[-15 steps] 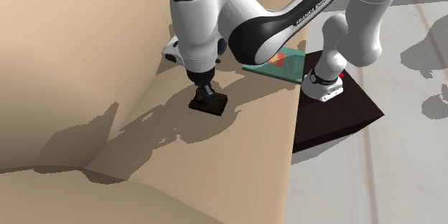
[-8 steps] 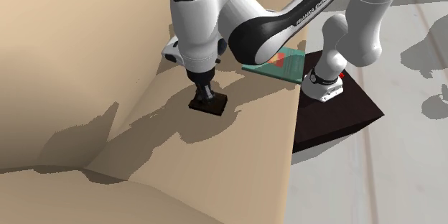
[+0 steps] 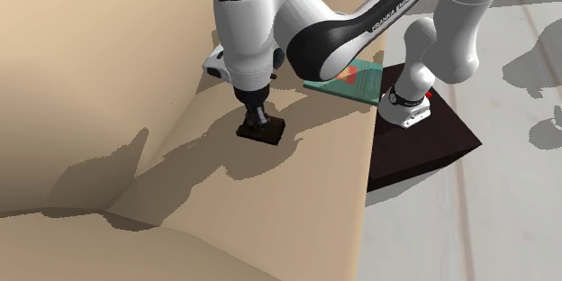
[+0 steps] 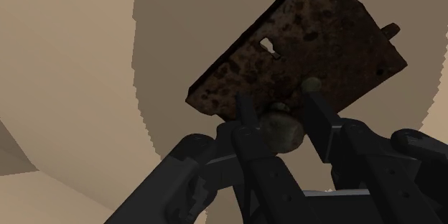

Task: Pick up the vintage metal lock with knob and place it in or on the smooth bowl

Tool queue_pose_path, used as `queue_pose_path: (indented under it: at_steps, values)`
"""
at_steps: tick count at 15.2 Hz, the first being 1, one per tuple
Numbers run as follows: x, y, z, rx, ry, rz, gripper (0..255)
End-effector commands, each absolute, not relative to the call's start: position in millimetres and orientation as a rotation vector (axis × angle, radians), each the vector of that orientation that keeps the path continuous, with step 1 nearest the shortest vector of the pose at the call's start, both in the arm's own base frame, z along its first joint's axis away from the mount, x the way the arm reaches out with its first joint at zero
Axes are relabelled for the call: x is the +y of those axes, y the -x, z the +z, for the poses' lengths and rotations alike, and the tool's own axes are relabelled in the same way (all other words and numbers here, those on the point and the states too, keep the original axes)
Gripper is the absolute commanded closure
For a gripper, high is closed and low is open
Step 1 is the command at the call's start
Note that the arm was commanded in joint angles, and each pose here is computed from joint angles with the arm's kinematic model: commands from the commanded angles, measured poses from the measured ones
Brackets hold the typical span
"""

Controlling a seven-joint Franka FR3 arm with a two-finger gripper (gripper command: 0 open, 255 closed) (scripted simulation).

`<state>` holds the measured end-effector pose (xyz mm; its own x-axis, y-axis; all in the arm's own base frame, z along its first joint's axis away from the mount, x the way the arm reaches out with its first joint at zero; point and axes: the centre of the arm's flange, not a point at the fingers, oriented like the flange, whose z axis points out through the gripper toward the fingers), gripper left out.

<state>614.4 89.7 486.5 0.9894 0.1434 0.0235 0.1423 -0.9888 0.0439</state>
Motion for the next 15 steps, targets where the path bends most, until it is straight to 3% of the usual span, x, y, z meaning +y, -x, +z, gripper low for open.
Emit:
queue_pose_path:
  at_steps: [1, 15]
  values:
    - [90, -614, 491, 0.221, -3.091, 0.038, 255]
    - [90, -614, 565, 0.221, -3.091, 0.038, 255]
